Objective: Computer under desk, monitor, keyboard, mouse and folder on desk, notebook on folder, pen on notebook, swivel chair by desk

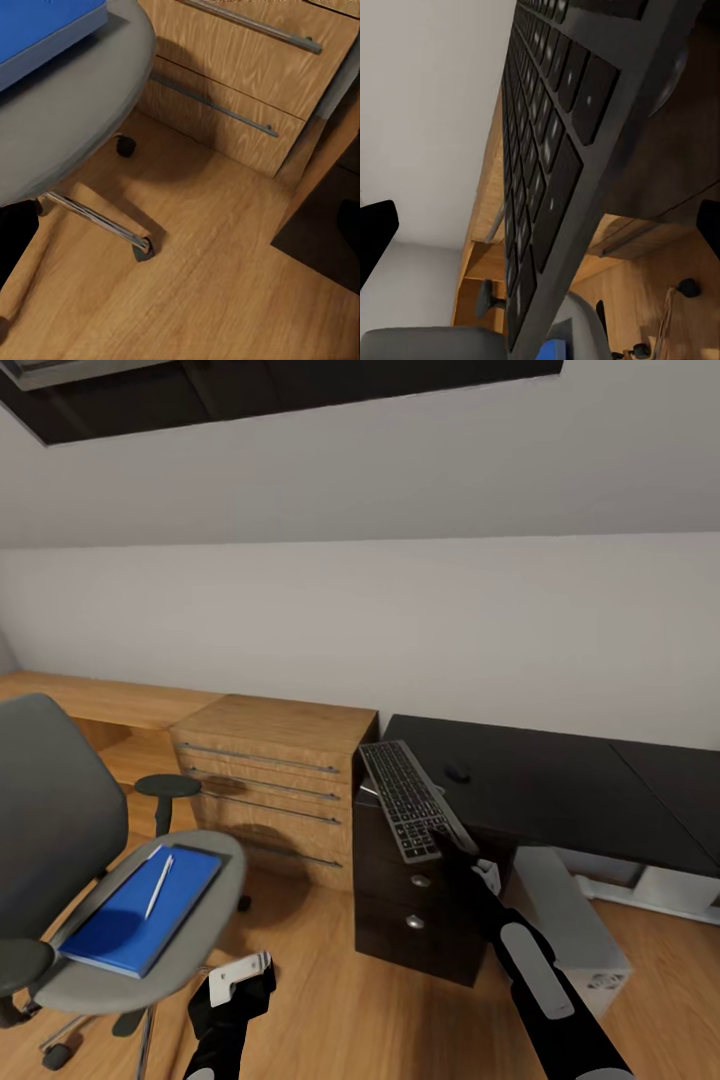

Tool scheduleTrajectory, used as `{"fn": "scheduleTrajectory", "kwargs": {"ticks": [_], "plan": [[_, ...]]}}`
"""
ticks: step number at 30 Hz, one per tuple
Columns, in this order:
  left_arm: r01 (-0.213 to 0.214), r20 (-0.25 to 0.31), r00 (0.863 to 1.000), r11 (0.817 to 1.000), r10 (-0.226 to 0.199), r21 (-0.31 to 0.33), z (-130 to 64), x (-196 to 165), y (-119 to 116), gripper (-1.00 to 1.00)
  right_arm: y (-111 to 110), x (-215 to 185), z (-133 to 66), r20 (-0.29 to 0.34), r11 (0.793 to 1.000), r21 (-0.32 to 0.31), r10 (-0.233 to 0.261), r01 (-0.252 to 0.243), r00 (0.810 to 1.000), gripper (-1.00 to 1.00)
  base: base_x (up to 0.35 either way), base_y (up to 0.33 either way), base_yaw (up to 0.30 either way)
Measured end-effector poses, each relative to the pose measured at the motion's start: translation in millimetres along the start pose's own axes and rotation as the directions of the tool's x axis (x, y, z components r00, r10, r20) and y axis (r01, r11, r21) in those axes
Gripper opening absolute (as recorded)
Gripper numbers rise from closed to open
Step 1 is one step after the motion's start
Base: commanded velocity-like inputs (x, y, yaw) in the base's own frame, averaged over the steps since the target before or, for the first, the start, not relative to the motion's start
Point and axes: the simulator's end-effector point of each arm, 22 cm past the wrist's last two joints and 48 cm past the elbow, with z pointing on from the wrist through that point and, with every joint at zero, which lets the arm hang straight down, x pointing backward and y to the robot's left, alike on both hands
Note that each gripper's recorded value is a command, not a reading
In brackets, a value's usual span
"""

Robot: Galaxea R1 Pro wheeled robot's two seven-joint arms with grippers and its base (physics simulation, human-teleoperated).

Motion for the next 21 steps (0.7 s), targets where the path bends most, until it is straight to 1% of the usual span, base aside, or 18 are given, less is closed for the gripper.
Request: {"fn": "scheduleTrajectory", "kwargs": {"ticks": [5,14,15,21], "plan": [[0.0,-0.001,1.0,1.0,0.0,0.0,0.1,0.1,0.1,1.0,-0.8,0.1,-0.2,0.0,1.0,0.001,0.002,-0.002,1.0,1.0,0.103,0.07,0.0],[0.0,-0.002,1.0,1.0,0.0,0.0,0.2,0.6,0.1,1.0,-1.0,-0.9,-0.1,0.002,1.0,0.001,0.003,-0.003,1.0,1.0,0.015,0.01,0.0],[0.0,-0.003,1.0,1.0,0.0,0.0,0.2,0.6,0.0,1.0,-0.9,-1.0,-0.1,0.002,1.0,0.001,0.003,-0.003,1.0,-1.0,0.003,0.002,0.0],[-0.001,-0.003,1.0,1.0,0.001,0.0,0.1,0.7,0.0,1.0,0.2,-1.3,-0.1,0.003,1.0,-0.002,0.005,-0.005,1.0,-1.0,0.001,0.001,0.0]]}}
